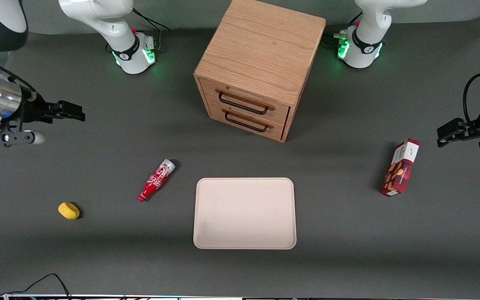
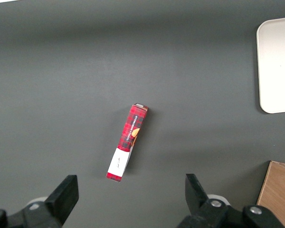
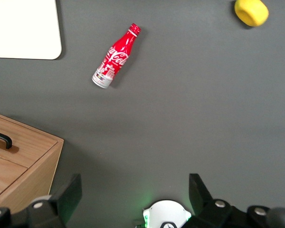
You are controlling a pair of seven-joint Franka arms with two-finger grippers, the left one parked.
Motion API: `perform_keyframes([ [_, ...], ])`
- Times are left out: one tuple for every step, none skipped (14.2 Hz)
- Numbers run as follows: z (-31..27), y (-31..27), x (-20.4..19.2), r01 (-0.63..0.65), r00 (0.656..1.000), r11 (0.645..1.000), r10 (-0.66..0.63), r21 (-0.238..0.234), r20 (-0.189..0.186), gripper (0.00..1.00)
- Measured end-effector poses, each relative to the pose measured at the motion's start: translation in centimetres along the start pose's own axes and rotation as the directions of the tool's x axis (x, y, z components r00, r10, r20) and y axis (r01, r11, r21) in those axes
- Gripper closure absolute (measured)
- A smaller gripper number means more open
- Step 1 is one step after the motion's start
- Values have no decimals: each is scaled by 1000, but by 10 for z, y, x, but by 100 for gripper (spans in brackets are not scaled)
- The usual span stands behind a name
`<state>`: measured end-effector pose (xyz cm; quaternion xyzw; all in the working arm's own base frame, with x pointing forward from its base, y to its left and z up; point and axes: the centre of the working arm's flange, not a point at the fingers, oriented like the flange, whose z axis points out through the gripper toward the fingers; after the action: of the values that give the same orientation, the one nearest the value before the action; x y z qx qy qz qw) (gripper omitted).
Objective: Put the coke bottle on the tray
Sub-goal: 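Move the right gripper down over the red Coca-Cola bottle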
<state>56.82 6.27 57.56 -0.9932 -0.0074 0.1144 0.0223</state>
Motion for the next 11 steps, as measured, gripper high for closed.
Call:
perform_keyframes([
  [8, -4, 9, 0, 1000, 1000, 0, 0, 0, 0],
  [18, -8, 18, -16, 1000, 1000, 16, 0, 3, 0],
  [27, -12, 27, -42, 999, 999, 42, -1, 6, 0],
  [35, -16, 34, -65, 998, 998, 65, -2, 8, 0],
  [41, -20, 40, -87, 996, 996, 87, -2, 5, 0],
  [47, -25, 45, -119, 993, 993, 119, -2, 0, 0],
  [54, -31, 52, -158, 987, 987, 158, -1, -9, 0],
  [61, -37, 58, -196, 980, 981, 196, 2, -18, 0],
  [70, -44, 66, -236, 971, 972, 236, 6, -25, 0],
  [82, -53, 75, -272, 962, 962, 272, 6, -31, 0],
  [97, -63, 83, -302, 953, 953, 301, -4, -34, 0],
])
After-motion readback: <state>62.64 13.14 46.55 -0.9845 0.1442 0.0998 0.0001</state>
